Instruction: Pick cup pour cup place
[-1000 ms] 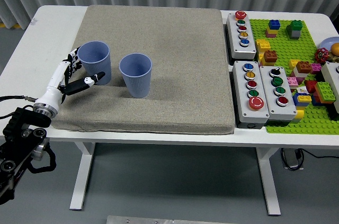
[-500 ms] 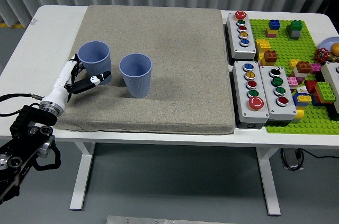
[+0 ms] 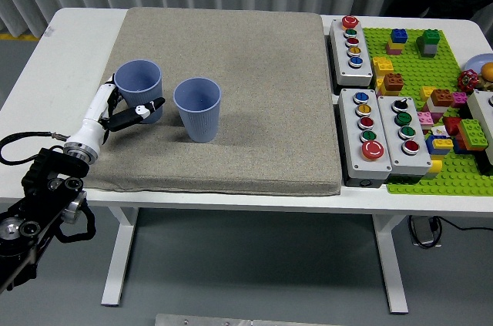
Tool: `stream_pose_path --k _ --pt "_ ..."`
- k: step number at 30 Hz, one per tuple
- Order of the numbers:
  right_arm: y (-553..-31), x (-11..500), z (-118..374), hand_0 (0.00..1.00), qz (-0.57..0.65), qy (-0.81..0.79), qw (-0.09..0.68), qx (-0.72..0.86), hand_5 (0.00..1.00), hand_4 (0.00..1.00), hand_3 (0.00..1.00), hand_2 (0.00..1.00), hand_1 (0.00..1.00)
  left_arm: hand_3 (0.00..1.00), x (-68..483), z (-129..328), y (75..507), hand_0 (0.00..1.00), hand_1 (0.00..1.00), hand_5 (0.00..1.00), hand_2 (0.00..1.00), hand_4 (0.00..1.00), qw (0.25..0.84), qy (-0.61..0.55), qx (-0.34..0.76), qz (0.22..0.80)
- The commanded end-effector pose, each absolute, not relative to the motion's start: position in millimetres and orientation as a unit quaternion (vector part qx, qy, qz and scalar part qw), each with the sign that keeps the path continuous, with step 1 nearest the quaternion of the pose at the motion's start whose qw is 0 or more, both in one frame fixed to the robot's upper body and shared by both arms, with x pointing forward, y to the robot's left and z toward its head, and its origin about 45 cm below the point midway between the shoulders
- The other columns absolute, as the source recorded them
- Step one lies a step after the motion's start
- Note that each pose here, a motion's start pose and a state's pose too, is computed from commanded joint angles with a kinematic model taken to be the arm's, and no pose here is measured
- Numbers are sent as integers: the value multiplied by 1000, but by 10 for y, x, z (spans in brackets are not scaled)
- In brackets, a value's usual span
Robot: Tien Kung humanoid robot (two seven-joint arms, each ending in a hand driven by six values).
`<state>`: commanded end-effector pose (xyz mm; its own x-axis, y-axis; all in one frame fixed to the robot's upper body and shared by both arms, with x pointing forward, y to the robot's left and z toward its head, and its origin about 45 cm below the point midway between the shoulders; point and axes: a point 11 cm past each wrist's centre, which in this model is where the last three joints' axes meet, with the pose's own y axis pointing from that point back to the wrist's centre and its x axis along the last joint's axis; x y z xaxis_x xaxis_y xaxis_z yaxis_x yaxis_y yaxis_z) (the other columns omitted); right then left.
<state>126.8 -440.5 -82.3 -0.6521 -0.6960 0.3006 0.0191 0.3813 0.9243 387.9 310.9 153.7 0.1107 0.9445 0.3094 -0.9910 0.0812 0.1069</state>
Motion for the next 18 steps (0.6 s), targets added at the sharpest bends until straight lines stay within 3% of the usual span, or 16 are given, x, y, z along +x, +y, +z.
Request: stream_pose_path --k 4,5,10,11,16,17,18 --pt "-4405 1274 -821 682 -509 -753 351 225 193 2 575 585 628 998 3894 1521 3107 913 901 391 998 975 729 -76 146 665" --pt "-4405 1278 -820 682 -509 -753 351 225 195 2 575 585 628 997 3898 1523 3107 859 840 397 998 969 728 -76 145 666" --pt "-4406 1288 -817 682 -509 -753 350 226 195 2 575 585 628 997 3913 1564 3083 859 840 397 998 969 724 -86 142 670" --pt "-4407 1291 -816 681 -508 -753 350 227 196 2 575 585 628 928 3917 1575 3073 781 733 383 901 955 723 -89 141 670" --pt "-4412 1299 -812 681 -508 -754 350 227 196 2 575 585 628 928 3923 1586 3022 781 733 383 901 955 725 -96 142 667" --pt "-4413 1299 -811 682 -507 -754 350 228 196 2 574 584 628 813 3922 1582 3011 702 649 318 766 921 725 -96 142 667" --pt "-4413 1301 -811 682 -507 -754 351 228 196 2 574 584 628 813 3920 1576 3004 702 649 318 766 921 725 -96 142 667"
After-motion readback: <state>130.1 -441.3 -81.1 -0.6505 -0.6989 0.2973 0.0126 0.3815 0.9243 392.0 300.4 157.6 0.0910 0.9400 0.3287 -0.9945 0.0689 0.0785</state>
